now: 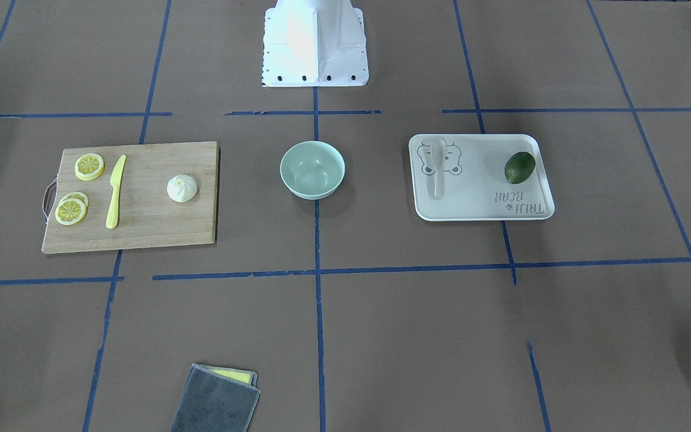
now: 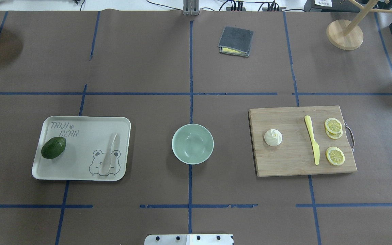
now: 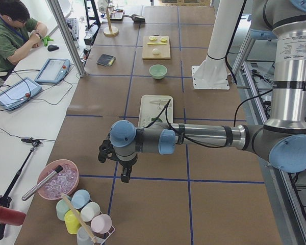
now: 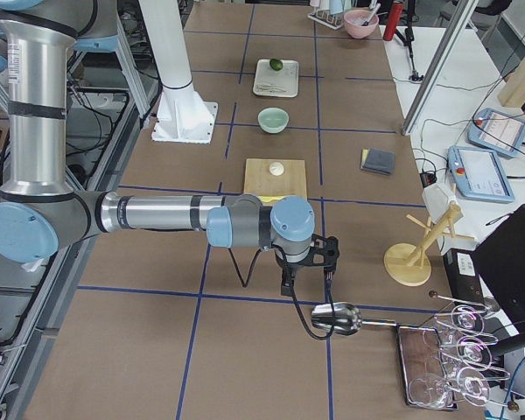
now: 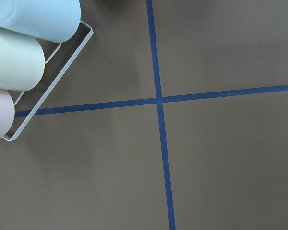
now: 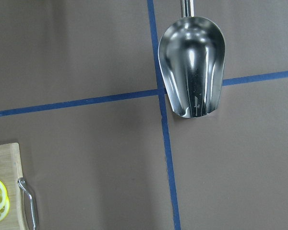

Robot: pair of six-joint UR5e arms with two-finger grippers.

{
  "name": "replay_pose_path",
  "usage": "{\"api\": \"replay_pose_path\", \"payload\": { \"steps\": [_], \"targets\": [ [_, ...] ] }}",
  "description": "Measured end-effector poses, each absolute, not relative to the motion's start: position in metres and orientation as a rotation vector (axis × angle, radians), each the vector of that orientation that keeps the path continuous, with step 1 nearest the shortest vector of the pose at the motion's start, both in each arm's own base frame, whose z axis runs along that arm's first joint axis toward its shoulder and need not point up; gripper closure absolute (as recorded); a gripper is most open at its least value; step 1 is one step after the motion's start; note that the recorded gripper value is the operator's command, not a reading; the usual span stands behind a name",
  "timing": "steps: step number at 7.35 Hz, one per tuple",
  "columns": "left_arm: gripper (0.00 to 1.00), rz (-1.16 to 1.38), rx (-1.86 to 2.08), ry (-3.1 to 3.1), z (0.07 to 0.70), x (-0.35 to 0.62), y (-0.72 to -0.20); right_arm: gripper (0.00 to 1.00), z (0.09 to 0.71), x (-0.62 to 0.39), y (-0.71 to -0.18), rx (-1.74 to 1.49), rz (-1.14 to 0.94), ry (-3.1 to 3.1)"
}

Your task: Put spoon and bun in bowl

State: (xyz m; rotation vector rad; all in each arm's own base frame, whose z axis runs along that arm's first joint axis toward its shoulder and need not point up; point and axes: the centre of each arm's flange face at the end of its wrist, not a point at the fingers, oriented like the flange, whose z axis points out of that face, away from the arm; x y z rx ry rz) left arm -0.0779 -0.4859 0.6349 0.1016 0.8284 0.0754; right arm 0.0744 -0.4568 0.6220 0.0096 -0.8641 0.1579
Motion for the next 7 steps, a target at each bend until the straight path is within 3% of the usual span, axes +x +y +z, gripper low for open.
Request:
{"api": "replay_pose_path", "payload": {
  "steps": [7],
  "targets": [
    [0.00, 0.158, 0.239, 0.784, 0.592, -0.065, -0.510, 0.00, 0.616, 0.075, -0.461, 0.029, 0.151, -0.855]
  ]
}}
